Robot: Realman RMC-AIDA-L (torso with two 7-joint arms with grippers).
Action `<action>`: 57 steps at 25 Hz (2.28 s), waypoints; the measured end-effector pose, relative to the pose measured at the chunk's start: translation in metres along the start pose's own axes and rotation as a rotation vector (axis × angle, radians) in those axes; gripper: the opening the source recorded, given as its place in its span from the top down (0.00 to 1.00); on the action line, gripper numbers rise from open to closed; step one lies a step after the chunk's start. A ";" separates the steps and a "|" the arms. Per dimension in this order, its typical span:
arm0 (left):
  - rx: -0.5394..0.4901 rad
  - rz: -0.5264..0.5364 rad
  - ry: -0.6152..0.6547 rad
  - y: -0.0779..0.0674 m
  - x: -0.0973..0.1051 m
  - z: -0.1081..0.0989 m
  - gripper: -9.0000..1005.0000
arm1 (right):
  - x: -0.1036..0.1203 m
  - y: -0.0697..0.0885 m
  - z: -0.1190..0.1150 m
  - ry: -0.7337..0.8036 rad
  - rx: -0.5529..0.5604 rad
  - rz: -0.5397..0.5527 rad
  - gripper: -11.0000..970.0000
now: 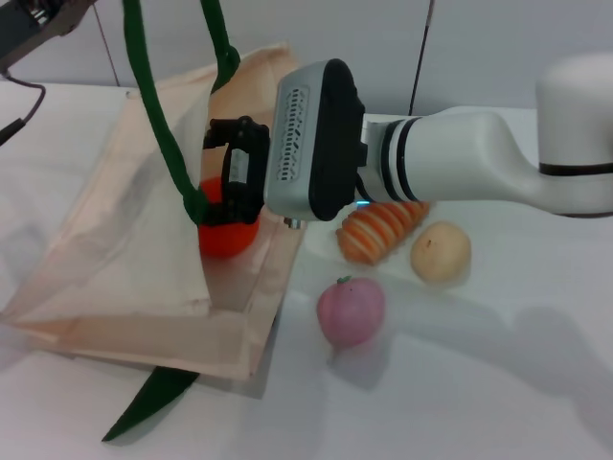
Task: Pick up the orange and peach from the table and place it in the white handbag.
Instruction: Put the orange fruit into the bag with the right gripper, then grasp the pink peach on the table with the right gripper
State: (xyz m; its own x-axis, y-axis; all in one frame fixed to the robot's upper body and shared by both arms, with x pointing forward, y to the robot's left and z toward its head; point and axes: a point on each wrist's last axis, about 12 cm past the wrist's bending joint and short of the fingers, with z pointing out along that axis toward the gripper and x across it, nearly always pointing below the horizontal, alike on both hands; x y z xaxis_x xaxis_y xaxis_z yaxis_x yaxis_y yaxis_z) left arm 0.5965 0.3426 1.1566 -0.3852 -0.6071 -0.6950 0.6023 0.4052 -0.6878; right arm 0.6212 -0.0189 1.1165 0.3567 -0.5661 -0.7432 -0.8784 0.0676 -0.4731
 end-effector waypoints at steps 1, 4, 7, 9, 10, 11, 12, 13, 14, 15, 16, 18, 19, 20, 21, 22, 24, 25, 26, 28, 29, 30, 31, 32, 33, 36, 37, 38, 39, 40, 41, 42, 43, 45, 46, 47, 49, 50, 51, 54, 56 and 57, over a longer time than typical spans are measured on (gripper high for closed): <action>-0.004 -0.001 -0.004 0.000 0.000 -0.002 0.87 | 0.001 0.000 -0.001 0.002 0.001 0.003 0.22; -0.020 -0.002 -0.011 0.002 0.000 -0.005 0.87 | 0.010 -0.001 -0.005 0.017 0.017 0.018 0.21; -0.042 -0.003 -0.016 0.005 0.000 -0.009 0.87 | 0.022 -0.005 -0.012 0.039 0.044 0.043 0.21; -0.055 -0.004 -0.019 0.007 0.000 -0.011 0.87 | 0.031 -0.007 -0.018 0.046 0.066 0.064 0.21; -0.060 -0.005 -0.020 0.007 0.000 -0.012 0.87 | 0.035 -0.008 -0.021 0.042 0.074 0.076 0.21; -0.063 -0.006 -0.021 0.007 0.001 -0.013 0.87 | 0.039 -0.009 -0.025 0.036 0.082 0.087 0.21; -0.066 -0.006 -0.021 0.008 0.001 -0.014 0.87 | 0.043 -0.009 -0.029 0.024 0.091 0.105 0.21; -0.068 -0.005 -0.022 0.008 0.000 -0.015 0.87 | 0.047 -0.010 -0.033 0.013 0.096 0.119 0.21; -0.071 -0.004 -0.022 0.008 0.000 -0.016 0.87 | 0.051 -0.012 -0.038 0.003 0.103 0.137 0.21; -0.074 -0.002 -0.023 0.009 -0.001 -0.017 0.87 | 0.054 -0.013 -0.042 -0.007 0.107 0.157 0.21; -0.076 -0.002 -0.023 0.009 -0.001 -0.017 0.87 | 0.059 -0.015 -0.048 -0.014 0.112 0.179 0.21; -0.086 -0.001 -0.025 0.010 -0.002 -0.020 0.87 | 0.069 -0.018 -0.060 -0.022 0.119 0.225 0.21; -0.091 -0.001 -0.026 0.010 -0.002 -0.021 0.87 | 0.073 -0.020 -0.066 -0.026 0.121 0.245 0.21; -0.093 -0.002 -0.026 0.011 -0.002 -0.021 0.87 | 0.078 -0.021 -0.073 -0.034 0.121 0.268 0.21; -0.096 -0.002 -0.027 0.011 -0.002 -0.022 0.87 | 0.083 -0.021 -0.082 -0.047 0.114 0.288 0.21; -0.097 -0.002 -0.027 0.011 -0.002 -0.022 0.87 | 0.087 -0.021 -0.092 -0.065 0.101 0.313 0.21; -0.097 -0.001 -0.027 0.011 -0.002 -0.022 0.87 | 0.095 -0.020 -0.112 -0.086 0.070 0.357 0.21; -0.097 -0.001 -0.027 0.011 -0.002 -0.022 0.87 | 0.098 -0.018 -0.121 -0.094 0.047 0.382 0.21; -0.097 -0.001 -0.027 0.011 -0.002 -0.022 0.87 | 0.101 -0.016 -0.129 -0.092 0.023 0.403 0.21; -0.097 0.000 -0.027 0.011 -0.002 -0.022 0.87 | 0.105 -0.011 -0.140 -0.078 -0.033 0.437 0.21; -0.099 0.001 -0.027 0.011 -0.003 -0.023 0.87 | 0.107 -0.007 -0.143 -0.063 -0.063 0.453 0.21; -0.100 0.001 -0.027 0.011 -0.003 -0.024 0.87 | 0.108 -0.004 -0.145 -0.047 -0.091 0.466 0.21; -0.103 0.001 -0.028 0.012 -0.003 -0.025 0.87 | 0.109 0.000 -0.145 -0.026 -0.121 0.480 0.21; -0.105 0.001 -0.028 0.012 -0.003 -0.026 0.87 | 0.110 0.002 -0.144 -0.010 -0.139 0.487 0.21; -0.106 0.001 -0.028 0.012 -0.003 -0.027 0.87 | 0.111 0.005 -0.142 0.007 -0.156 0.494 0.21; -0.109 0.003 -0.028 0.012 -0.004 -0.027 0.87 | 0.111 0.012 -0.136 0.047 -0.202 0.510 0.21; -0.111 0.003 -0.028 0.012 -0.004 -0.027 0.87 | 0.111 0.014 -0.134 0.055 -0.215 0.513 0.21; -0.113 0.003 -0.028 0.013 -0.004 -0.028 0.87 | 0.111 0.015 -0.132 0.064 -0.227 0.516 0.21; -0.118 0.003 -0.029 0.013 -0.004 -0.028 0.87 | 0.110 0.017 -0.130 0.072 -0.237 0.518 0.21; -0.123 0.002 -0.031 0.014 -0.004 -0.028 0.87 | 0.110 0.018 -0.129 0.079 -0.245 0.521 0.21; -0.129 0.000 -0.032 0.015 -0.004 -0.028 0.87 | 0.111 0.019 -0.128 0.090 -0.253 0.524 0.21; -0.132 -0.003 -0.032 0.015 -0.003 -0.028 0.87 | 0.111 0.020 -0.128 0.099 -0.256 0.525 0.21; -0.136 -0.006 -0.031 0.016 -0.002 -0.028 0.87 | 0.112 0.021 -0.127 0.108 -0.260 0.526 0.21; -0.141 -0.009 -0.029 0.017 0.000 -0.027 0.87 | 0.112 0.022 -0.124 0.126 -0.263 0.529 0.21; -0.142 -0.010 -0.028 0.018 0.000 -0.027 0.87 | 0.112 0.023 -0.122 0.132 -0.264 0.528 0.21; -0.143 -0.009 -0.028 0.018 0.000 -0.026 0.87 | 0.111 0.023 -0.118 0.139 -0.268 0.524 0.21; -0.143 -0.009 -0.027 0.018 0.000 -0.026 0.87 | 0.109 0.025 -0.112 0.154 -0.277 0.513 0.21; -0.143 -0.009 -0.027 0.018 0.000 -0.026 0.87 | 0.108 0.025 -0.109 0.158 -0.283 0.508 0.21; -0.143 -0.009 -0.027 0.018 0.000 -0.026 0.87 | 0.106 0.026 -0.107 0.162 -0.290 0.503 0.21; -0.143 -0.007 -0.026 0.018 -0.001 -0.026 0.87 | 0.104 0.026 -0.103 0.165 -0.301 0.494 0.21; -0.143 -0.007 -0.026 0.018 -0.001 -0.026 0.87 | 0.103 0.026 -0.102 0.165 -0.302 0.493 0.21; -0.143 -0.007 -0.025 0.018 -0.001 -0.026 0.87 | 0.103 0.026 -0.102 0.165 -0.302 0.493 0.21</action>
State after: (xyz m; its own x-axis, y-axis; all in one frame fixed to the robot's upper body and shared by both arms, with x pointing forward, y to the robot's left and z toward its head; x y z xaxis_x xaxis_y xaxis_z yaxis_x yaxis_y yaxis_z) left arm 0.5893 0.3678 1.1394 -0.3702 -0.6265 -0.6859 0.4931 0.4932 -0.7166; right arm 0.6024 -0.1592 1.0760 -0.1481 -0.6488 -0.7464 -0.9879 0.1317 0.0815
